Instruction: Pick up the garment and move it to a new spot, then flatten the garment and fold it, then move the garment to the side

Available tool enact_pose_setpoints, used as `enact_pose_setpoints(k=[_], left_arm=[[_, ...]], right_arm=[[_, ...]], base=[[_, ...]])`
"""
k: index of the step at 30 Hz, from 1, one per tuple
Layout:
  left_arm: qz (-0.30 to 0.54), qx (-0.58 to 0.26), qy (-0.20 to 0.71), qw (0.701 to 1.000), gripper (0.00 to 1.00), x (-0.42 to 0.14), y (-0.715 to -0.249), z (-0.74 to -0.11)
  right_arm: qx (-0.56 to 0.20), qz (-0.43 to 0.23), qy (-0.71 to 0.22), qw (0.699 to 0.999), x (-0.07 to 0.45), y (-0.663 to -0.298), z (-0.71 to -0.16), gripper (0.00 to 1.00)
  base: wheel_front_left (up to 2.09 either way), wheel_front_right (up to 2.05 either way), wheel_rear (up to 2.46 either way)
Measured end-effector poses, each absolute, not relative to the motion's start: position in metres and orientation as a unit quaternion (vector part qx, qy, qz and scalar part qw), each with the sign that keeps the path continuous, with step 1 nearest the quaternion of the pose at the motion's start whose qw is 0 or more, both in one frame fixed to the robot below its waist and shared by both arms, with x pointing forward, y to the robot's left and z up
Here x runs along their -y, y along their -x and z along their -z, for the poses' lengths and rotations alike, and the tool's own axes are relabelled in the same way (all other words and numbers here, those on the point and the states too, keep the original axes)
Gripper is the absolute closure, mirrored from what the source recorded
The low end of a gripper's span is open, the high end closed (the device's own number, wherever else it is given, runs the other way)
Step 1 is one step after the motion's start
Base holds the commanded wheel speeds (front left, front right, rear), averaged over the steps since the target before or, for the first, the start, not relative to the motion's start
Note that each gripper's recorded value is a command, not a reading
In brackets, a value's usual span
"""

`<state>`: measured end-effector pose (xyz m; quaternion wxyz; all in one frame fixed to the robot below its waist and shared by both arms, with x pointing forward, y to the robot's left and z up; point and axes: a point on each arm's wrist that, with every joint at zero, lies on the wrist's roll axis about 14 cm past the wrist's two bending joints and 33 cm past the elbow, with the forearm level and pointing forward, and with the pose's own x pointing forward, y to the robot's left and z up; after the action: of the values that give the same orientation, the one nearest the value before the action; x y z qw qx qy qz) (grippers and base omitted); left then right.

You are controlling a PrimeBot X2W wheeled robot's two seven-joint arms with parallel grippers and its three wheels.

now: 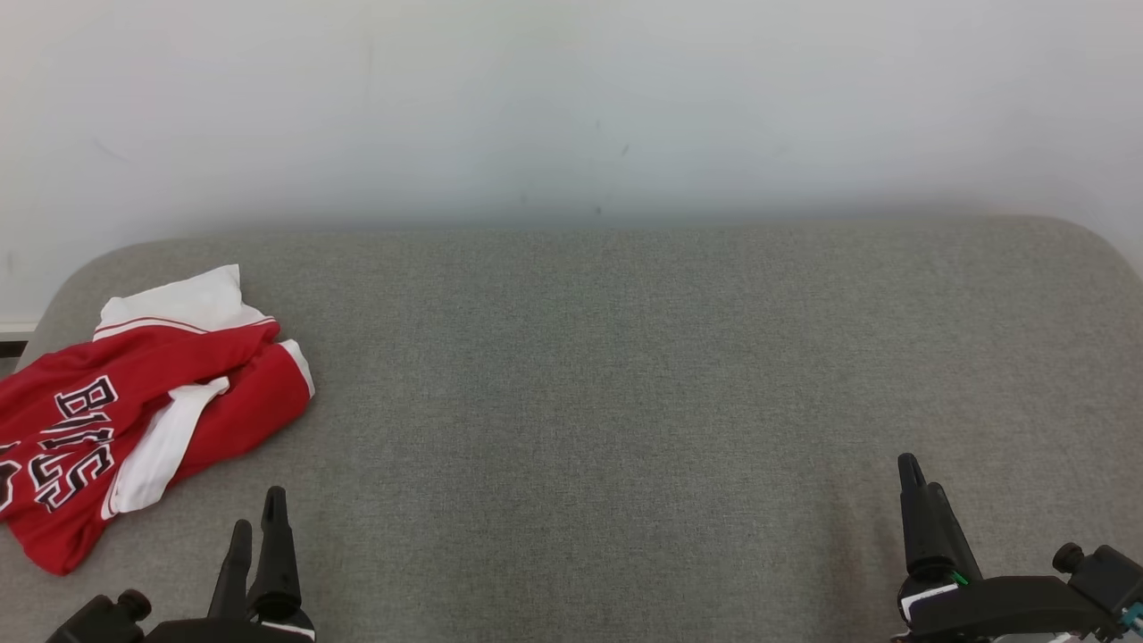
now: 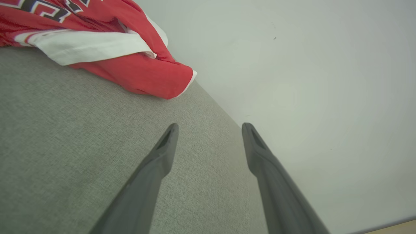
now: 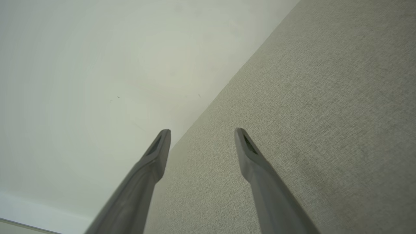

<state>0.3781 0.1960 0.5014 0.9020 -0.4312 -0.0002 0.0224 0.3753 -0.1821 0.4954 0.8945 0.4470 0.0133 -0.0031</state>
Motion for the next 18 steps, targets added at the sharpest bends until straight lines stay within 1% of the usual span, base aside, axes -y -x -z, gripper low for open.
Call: enact_pose_setpoints(k=[7, 18], left_arm=[[-0.026, 0.000, 0.368, 0.929, 0.00, -0.198, -0.376, -0.501], [-0.015, 0.009, 0.293, 0.956, 0.00, -0.196, -0.374, -0.506]], right_arm=[[-0.007, -0.006, -0.398, 0.917, 0.178, -0.375, -0.499, 0.00], [-0.001, -0.020, -0.330, 0.944, 0.171, -0.374, -0.502, 0.00]], base=[[0.00, 0.00, 0.00], [0.00, 0.00, 0.00]])
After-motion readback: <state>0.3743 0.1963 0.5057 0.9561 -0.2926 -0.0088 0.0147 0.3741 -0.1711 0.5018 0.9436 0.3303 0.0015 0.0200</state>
